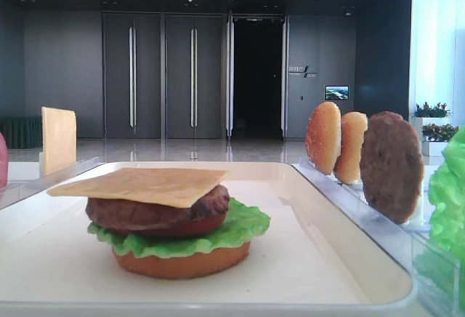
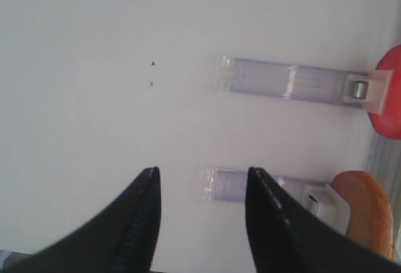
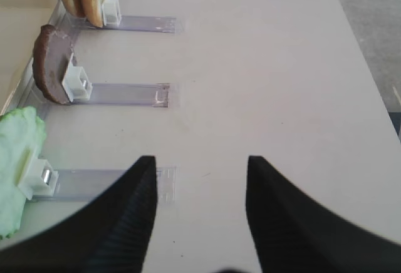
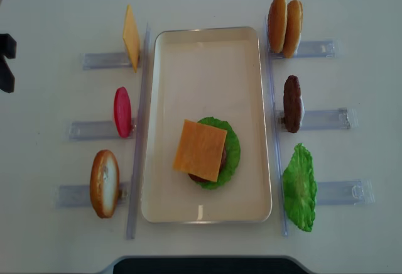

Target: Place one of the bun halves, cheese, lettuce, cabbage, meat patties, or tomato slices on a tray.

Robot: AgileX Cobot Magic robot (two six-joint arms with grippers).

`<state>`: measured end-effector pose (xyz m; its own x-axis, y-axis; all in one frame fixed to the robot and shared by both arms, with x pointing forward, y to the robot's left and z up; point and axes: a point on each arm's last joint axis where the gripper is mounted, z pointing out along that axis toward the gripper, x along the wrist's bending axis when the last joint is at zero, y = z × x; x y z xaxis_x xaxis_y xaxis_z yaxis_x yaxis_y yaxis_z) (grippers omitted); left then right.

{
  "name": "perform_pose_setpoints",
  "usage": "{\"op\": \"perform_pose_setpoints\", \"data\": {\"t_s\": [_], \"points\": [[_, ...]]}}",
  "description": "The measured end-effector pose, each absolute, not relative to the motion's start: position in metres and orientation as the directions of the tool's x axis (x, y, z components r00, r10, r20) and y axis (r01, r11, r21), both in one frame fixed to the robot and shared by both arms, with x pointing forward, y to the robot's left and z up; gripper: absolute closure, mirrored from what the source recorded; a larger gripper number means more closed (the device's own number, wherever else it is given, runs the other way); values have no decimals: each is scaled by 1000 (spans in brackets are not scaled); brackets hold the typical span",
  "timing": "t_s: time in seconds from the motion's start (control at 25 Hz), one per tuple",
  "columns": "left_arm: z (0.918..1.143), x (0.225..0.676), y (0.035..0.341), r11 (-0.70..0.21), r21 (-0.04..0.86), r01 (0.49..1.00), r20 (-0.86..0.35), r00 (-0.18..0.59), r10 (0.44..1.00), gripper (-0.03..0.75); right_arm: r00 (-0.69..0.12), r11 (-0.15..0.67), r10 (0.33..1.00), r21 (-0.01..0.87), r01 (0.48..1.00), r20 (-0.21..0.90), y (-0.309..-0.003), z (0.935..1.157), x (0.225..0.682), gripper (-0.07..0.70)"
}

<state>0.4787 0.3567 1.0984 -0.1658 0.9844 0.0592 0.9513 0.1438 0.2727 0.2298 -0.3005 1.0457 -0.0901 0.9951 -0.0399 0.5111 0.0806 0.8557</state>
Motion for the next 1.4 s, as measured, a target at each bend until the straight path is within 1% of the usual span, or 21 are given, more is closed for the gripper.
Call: {"op": "perform_pose_setpoints", "data": {"t_s": [0.2, 0.28, 0.4, 0.56, 0.76, 1.0, 1.12, 1.4], "points": [[1121, 436, 345, 148, 379, 914, 30, -172, 985, 387, -90, 81, 995, 856, 511, -40, -301, 1046, 230, 283], [1127, 418, 340, 149, 417, 897, 17, -172, 985, 387, -90, 81, 995, 856, 511, -40, -301, 1046, 230, 283], [1130, 391, 332, 137, 463, 876, 9, -159, 987, 387, -90, 81, 995, 856, 511, -40, -301, 1046, 230, 283], [1126, 356, 324, 124, 520, 845, 10, -151, 989, 387, -90, 81, 995, 856, 511, -40, -301, 1046, 230, 283], [1116, 314, 314, 117, 593, 797, 5, -148, 989, 387, -90, 81, 995, 856, 511, -40, -301, 1046, 230, 283], [1091, 278, 306, 106, 663, 741, 4, -145, 989, 388, -90, 81, 995, 856, 511, -40, -301, 1046, 230, 283], [1078, 265, 303, 99, 713, 694, 4, -144, 990, 388, -90, 81, 995, 856, 511, -40, -301, 1046, 230, 283], [1059, 240, 298, 68, 835, 546, 17, -149, 989, 389, -90, 81, 995, 856, 511, -40, -301, 1046, 230, 283]]}}
